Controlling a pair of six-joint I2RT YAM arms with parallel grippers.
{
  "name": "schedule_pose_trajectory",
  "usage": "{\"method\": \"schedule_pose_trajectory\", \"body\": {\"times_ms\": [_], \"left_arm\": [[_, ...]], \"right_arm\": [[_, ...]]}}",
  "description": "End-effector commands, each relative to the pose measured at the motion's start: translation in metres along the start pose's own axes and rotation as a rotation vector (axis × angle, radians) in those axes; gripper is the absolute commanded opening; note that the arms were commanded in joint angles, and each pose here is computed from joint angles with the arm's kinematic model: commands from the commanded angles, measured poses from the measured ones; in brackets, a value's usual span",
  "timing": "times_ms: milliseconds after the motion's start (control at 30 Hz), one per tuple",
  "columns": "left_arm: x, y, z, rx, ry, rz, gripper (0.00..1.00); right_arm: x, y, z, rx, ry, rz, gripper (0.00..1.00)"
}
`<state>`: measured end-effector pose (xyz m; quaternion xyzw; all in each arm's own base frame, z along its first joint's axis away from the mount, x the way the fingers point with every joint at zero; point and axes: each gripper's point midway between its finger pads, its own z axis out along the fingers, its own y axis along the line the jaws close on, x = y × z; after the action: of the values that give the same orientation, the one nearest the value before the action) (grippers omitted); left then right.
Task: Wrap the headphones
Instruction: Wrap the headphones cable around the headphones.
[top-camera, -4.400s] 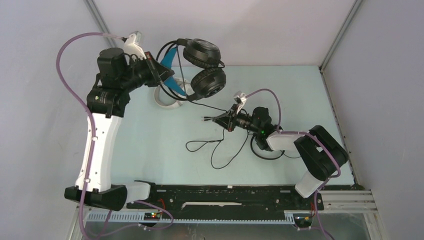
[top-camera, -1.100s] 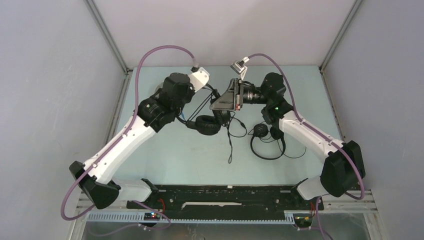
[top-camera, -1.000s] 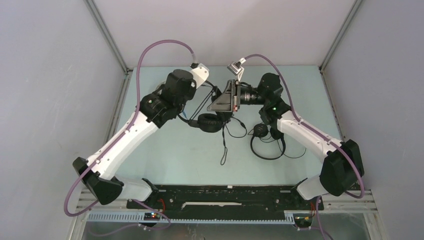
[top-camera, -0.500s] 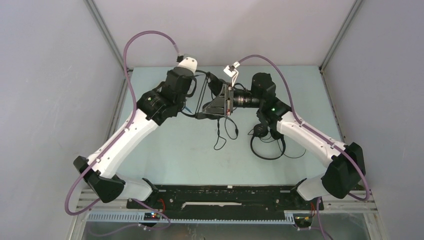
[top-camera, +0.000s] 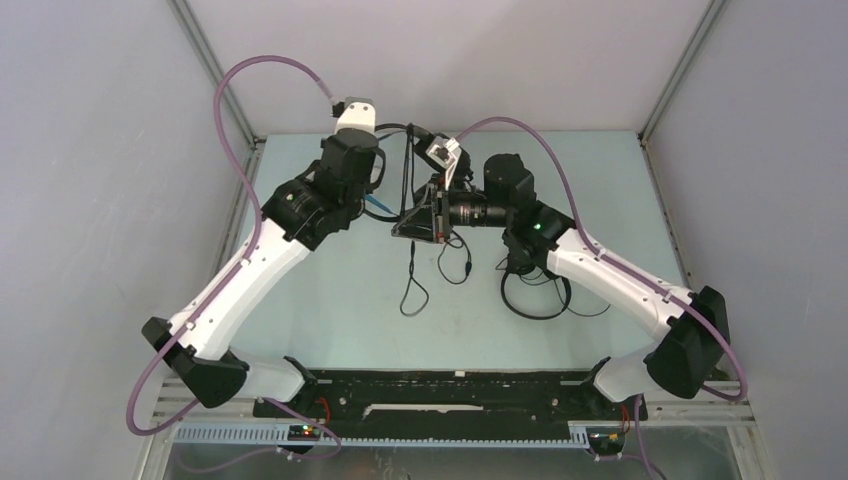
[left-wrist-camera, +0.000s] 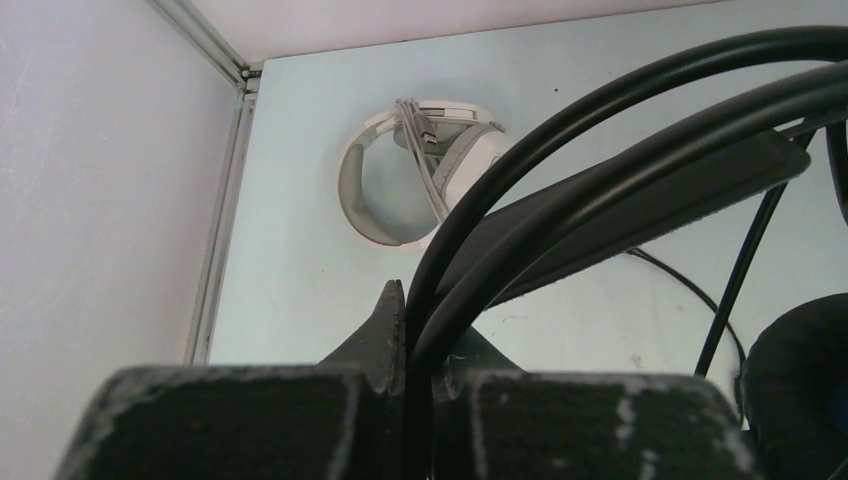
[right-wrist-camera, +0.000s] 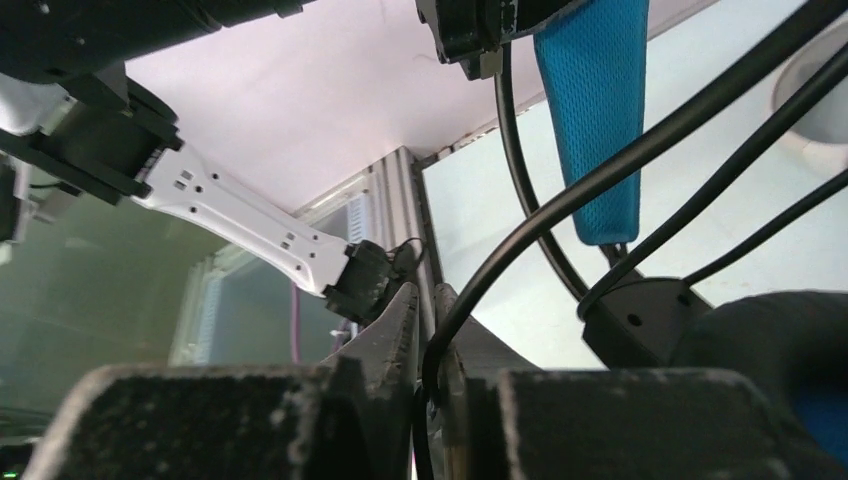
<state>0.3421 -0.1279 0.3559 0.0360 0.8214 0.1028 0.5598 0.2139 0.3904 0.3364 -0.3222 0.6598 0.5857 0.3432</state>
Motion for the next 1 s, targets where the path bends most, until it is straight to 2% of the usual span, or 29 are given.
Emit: {"method": "schedule_pose_trajectory", "body": {"times_ms": [0,300,533,800,967], "left_arm": [[-0.049,0.012,-0.017,0.027,-0.169,-0.297,0.00],[-0.045,0.006,-0.016,0.070,-0.161,-0.358,0.00],[-0.044,0.006,-0.013,0.088,-0.148,-0.393,0.00],[-0.047,0.006,-0.013,0.132,-0.143,-0.448,0.00],[-0.050,0.012,-0.014,0.155,-0.143,-0.493,0.00]], "right_arm": [[-0.022,0.024,-0.001,0.004,-0.053,-0.159,0.09],[-0.010,0.020,0.015,0.029,0.008,-0.174,0.06],[-0.007,0.002,0.016,0.121,0.024,-0.179,0.16],[0.005,-0.011,0.020,0.187,0.089,-0.200,0.16],[0.010,-0.007,0.019,0.164,0.112,-0.247,0.22]]}}
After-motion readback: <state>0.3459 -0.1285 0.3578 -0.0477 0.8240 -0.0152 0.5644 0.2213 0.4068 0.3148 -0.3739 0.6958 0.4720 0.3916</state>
